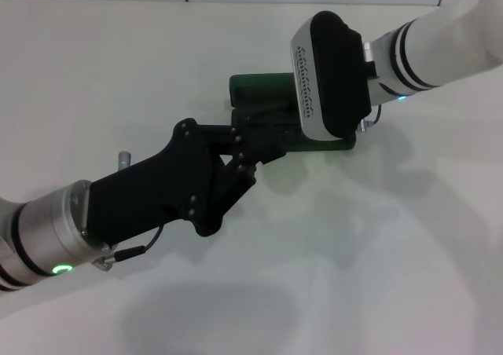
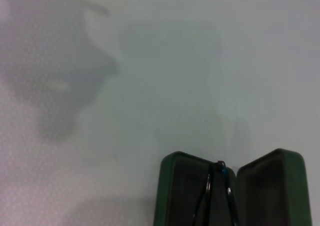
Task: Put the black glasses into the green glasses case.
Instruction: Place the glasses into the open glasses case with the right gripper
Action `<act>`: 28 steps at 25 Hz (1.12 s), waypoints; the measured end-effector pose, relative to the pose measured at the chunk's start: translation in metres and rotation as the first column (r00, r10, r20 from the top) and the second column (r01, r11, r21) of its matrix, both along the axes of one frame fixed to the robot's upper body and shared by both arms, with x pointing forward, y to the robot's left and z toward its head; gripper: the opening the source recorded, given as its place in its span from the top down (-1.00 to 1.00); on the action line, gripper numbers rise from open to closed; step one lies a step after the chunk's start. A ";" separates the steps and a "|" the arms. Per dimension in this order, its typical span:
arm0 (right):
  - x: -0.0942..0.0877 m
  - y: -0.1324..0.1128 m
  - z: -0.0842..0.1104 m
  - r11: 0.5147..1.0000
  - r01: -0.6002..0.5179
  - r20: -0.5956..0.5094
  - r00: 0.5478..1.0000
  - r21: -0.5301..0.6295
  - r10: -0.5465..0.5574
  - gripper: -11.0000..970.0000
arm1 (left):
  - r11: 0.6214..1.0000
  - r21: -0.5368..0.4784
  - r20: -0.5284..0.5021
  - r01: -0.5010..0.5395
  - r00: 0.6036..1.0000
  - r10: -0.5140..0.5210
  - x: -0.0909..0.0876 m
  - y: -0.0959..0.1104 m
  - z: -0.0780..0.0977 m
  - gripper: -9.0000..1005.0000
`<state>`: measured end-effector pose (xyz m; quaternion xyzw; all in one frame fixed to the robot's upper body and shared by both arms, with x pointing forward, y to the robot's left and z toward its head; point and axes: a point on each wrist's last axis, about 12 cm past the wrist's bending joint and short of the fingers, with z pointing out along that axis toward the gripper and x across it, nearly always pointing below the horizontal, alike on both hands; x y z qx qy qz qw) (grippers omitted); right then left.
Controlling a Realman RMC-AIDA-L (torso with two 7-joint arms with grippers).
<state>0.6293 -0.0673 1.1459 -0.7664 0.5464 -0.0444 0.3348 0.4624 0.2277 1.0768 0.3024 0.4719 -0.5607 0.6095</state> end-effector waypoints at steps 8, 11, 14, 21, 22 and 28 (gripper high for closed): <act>-0.003 0.002 -0.003 1.000 0.002 -0.012 1.000 -0.005 -0.002 0.86 | 1.000 0.000 0.000 -0.005 1.000 0.005 0.000 0.000 0.000 0.92; -0.004 0.003 -0.003 1.000 0.011 -0.017 1.000 -0.001 -0.011 0.86 | 1.000 0.000 -0.001 -0.005 1.000 0.005 0.000 0.000 -0.001 0.92; -0.003 0.002 -0.003 0.999 0.038 -0.020 0.999 -0.001 -0.038 0.85 | 1.000 0.001 -0.001 -0.005 1.000 0.005 0.000 0.000 -0.001 0.92; -0.003 0.001 -0.002 0.998 0.065 -0.014 0.998 0.006 -0.065 0.77 | 1.000 0.002 -0.002 -0.002 1.000 0.002 -0.001 0.000 -0.001 0.92; -0.003 0.001 -0.002 0.998 0.066 -0.014 0.998 0.008 -0.066 0.76 | 1.000 0.002 -0.002 -0.001 1.000 0.001 -0.001 0.000 -0.001 0.92; -0.004 0.001 -0.002 0.997 0.073 -0.021 0.997 0.016 -0.073 0.72 | 1.000 0.002 -0.003 0.000 1.000 0.000 -0.002 0.001 -0.001 0.92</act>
